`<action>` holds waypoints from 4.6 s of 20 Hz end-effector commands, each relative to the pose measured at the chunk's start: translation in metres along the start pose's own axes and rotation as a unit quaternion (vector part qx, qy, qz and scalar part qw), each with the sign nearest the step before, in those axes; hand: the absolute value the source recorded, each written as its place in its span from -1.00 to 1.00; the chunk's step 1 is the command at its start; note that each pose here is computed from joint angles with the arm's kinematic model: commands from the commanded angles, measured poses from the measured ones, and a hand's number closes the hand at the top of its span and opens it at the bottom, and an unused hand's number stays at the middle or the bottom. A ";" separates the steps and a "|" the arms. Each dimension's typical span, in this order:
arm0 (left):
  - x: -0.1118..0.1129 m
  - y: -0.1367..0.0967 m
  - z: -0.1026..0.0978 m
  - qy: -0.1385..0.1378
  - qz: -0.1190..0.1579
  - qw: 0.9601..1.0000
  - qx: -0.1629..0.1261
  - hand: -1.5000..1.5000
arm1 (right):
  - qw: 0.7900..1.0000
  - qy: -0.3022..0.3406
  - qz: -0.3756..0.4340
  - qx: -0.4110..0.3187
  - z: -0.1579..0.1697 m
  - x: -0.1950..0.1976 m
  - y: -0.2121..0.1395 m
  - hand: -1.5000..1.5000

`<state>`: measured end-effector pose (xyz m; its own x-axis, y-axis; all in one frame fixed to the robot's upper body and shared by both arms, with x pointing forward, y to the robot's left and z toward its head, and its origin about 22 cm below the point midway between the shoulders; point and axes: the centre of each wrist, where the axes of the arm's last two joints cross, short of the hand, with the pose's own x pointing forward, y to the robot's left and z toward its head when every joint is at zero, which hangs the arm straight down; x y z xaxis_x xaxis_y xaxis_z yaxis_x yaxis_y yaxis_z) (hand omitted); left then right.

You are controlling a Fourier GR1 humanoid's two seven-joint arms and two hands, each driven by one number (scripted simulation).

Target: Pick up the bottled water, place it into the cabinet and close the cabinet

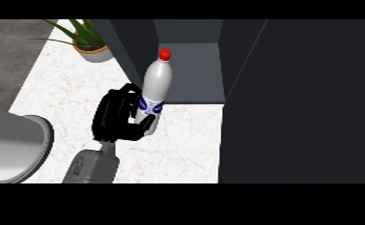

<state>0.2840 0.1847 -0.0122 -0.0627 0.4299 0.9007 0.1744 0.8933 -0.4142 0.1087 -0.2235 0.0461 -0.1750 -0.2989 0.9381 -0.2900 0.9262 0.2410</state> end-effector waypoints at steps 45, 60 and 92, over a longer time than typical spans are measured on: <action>0.013 -0.046 -0.159 -0.037 -0.409 0.898 0.156 1.00 | 1.000 0.007 -0.009 0.029 -0.002 -0.013 -0.007 -1.00; 0.002 -0.043 -0.160 -0.030 -0.446 0.870 0.208 -1.00 | 0.999 -0.002 -0.017 0.036 -0.004 -0.019 -0.008 -1.00; -0.013 -0.048 -0.134 -0.133 -0.191 0.972 0.036 -1.00 | 1.000 0.000 -0.008 -0.008 0.018 0.000 0.009 -1.00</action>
<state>0.4227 0.0941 0.0403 -0.4121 -0.0026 0.9111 0.0886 0.9951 0.0429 0.1022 -0.2229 0.0430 -0.1768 -0.3041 0.9361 -0.2903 0.9249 0.2456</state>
